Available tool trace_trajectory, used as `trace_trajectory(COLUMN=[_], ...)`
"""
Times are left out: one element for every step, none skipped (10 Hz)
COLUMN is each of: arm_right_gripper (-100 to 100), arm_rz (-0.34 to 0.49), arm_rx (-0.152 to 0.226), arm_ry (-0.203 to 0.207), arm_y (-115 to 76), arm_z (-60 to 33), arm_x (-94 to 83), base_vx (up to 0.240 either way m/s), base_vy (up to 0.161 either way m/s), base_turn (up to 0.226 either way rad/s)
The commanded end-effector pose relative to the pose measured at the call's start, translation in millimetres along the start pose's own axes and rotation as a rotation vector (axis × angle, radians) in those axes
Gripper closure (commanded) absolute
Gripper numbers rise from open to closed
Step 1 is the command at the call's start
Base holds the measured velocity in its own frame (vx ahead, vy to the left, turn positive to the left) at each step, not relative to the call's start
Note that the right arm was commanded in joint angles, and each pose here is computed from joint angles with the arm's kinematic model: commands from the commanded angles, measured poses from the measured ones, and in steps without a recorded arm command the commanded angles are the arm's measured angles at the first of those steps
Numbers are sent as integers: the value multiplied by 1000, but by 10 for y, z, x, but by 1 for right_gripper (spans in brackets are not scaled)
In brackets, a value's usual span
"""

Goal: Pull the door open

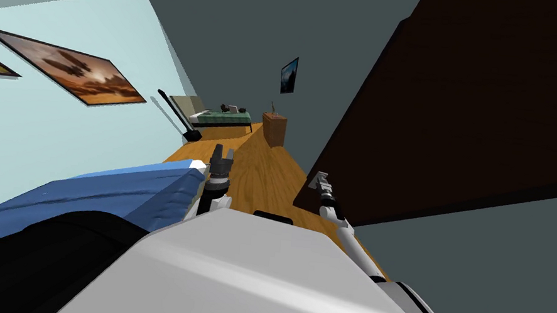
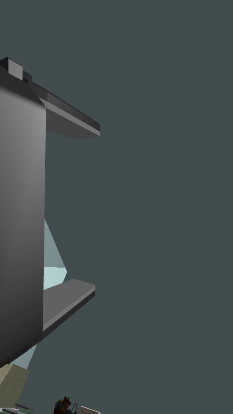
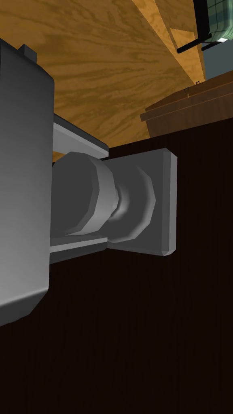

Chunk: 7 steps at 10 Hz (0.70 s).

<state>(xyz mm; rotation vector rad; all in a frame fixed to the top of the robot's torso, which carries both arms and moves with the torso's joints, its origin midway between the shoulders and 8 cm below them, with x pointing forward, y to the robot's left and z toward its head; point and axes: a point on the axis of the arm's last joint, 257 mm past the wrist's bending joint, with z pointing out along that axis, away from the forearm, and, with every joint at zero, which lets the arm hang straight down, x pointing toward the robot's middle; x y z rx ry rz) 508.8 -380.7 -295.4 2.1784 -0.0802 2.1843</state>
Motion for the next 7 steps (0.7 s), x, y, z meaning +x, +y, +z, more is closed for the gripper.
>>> trace_trajectory(arm_right_gripper=[100, 100, 100, 100, 100, 100, 100], arm_rz=[1, 1, 1, 2, 2, 3, 1], arm_rx=[16, 26, 36, 44, 54, 60, 56], arm_ry=[-3, -2, -2, -2, -2, -3, -4], arm_y=[-20, -29, -38, -47, -58, -64, -61], arm_z=[-44, -68, -91, -112, -138, -152, -137], arm_x=[-12, -9, -8, -7, -7, -7, -11], base_vx=[-186, -199, -237, -207, -192, -203, -91], base_vy=[-63, -87, -70, -64, -66, -79, -34], base_turn=[116, 114, 120, 106, 110, 82, 29])
